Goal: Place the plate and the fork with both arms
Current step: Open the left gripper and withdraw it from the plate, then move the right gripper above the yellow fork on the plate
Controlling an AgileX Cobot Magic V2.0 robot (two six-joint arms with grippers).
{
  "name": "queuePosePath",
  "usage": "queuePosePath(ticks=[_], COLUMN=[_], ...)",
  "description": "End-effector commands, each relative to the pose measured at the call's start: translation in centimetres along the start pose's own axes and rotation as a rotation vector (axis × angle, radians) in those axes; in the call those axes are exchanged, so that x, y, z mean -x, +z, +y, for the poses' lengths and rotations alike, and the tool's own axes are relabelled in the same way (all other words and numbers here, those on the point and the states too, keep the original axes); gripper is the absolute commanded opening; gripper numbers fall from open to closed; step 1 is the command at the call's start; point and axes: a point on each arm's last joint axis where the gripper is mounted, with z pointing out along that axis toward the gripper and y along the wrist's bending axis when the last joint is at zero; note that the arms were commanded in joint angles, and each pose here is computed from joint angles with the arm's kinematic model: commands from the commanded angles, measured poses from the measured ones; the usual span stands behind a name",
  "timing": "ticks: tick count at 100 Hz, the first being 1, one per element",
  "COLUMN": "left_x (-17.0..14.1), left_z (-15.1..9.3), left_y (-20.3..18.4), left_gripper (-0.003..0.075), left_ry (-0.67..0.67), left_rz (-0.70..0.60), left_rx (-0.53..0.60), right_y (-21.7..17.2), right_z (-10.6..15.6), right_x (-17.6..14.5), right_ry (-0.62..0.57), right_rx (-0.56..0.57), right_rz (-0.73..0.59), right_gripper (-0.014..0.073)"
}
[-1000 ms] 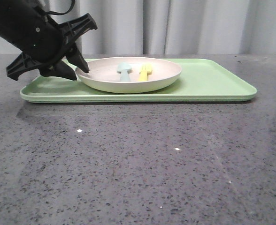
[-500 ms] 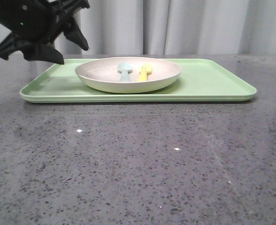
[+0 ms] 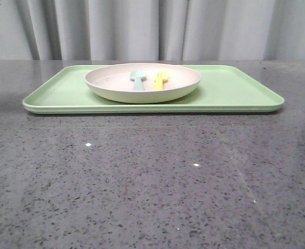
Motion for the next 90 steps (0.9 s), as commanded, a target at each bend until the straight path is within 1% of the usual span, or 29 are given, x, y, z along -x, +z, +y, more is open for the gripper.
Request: queuePosePath(ticks=[1,14,35,68,82,90], left_x=[0.7,-0.7,-4.4,-11.2,-13.1,-13.4], left_z=[0.3,0.6,0.7,1.1,1.2,1.1], left_y=[-3.2,-5.7,-7.8,-9.3,-9.7,-9.9], left_gripper=[0.041,0.041,0.041,0.041,0.041,0.041], left_ry=[0.035,0.077,0.109,0.104,0.101,0.102], left_rz=[-0.103,-0.118,-0.121,-0.091,-0.071,-0.064], left_rx=[0.038,0.078,0.098,0.097,0.092,0.089], right_y=[-0.3,-0.3,-0.3,-0.3,-0.3,-0.3], right_z=[-0.1,-0.1,-0.1,-0.1,-0.1,-0.1], right_x=[1.7,1.7,1.7,1.6,1.5,1.6], right_ry=[0.001,0.001,0.001,0.001,0.001,0.001], right_rx=[-0.012,-0.012,-0.012,-0.01,-0.01,-0.011], right_rz=[-0.098,-0.098,-0.098,-0.087,-0.085,-0.093], right_gripper=[0.0438,0.0438,0.0438,0.0438,0.0438,0.0438])
